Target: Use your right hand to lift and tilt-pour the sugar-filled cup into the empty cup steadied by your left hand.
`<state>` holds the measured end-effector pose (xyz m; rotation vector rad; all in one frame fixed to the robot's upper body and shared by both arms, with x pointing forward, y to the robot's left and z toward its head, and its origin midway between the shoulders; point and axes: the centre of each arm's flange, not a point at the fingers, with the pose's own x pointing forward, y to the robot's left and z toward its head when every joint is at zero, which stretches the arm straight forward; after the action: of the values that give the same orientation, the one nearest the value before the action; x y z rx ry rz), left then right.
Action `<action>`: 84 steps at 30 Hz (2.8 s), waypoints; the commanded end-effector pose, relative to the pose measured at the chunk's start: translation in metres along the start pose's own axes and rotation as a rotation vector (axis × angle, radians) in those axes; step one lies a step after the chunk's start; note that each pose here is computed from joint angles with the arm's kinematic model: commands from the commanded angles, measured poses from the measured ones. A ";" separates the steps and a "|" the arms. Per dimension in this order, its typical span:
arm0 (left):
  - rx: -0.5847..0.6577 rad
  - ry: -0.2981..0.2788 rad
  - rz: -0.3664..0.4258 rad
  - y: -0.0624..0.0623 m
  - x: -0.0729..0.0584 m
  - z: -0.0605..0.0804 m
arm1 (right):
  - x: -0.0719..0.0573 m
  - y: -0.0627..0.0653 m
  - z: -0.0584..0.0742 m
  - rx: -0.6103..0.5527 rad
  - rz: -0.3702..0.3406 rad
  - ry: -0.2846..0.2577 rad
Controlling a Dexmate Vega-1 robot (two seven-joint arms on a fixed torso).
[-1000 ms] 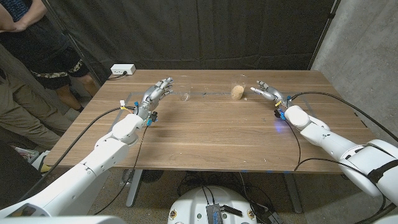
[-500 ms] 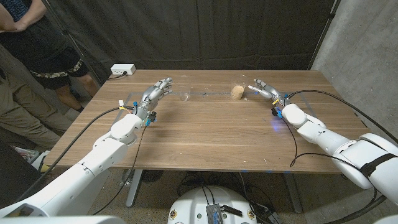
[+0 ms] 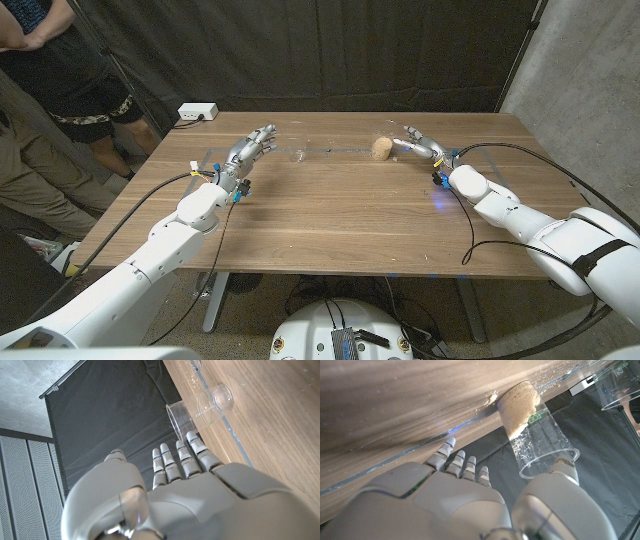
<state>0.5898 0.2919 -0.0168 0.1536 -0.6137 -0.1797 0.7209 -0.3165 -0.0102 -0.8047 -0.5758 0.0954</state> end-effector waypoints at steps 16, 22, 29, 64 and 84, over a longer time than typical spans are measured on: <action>0.004 0.006 0.005 0.008 0.001 -0.001 | 0.013 0.014 0.011 0.026 0.026 0.002; 0.004 0.007 0.004 0.009 0.001 -0.001 | 0.018 0.016 0.012 0.028 0.027 0.012; 0.005 0.009 0.006 0.011 0.002 -0.002 | 0.022 0.017 0.014 0.031 0.027 0.020; -0.006 0.000 -0.010 0.012 0.008 -0.005 | 0.020 0.036 0.034 0.108 0.009 -0.059; -0.004 -0.006 0.003 0.015 -0.002 -0.006 | 0.031 0.058 0.036 0.121 0.050 -0.010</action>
<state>0.5974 0.3038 -0.0179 0.1494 -0.6167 -0.1883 0.7300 -0.2522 -0.0140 -0.6935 -0.5932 0.1707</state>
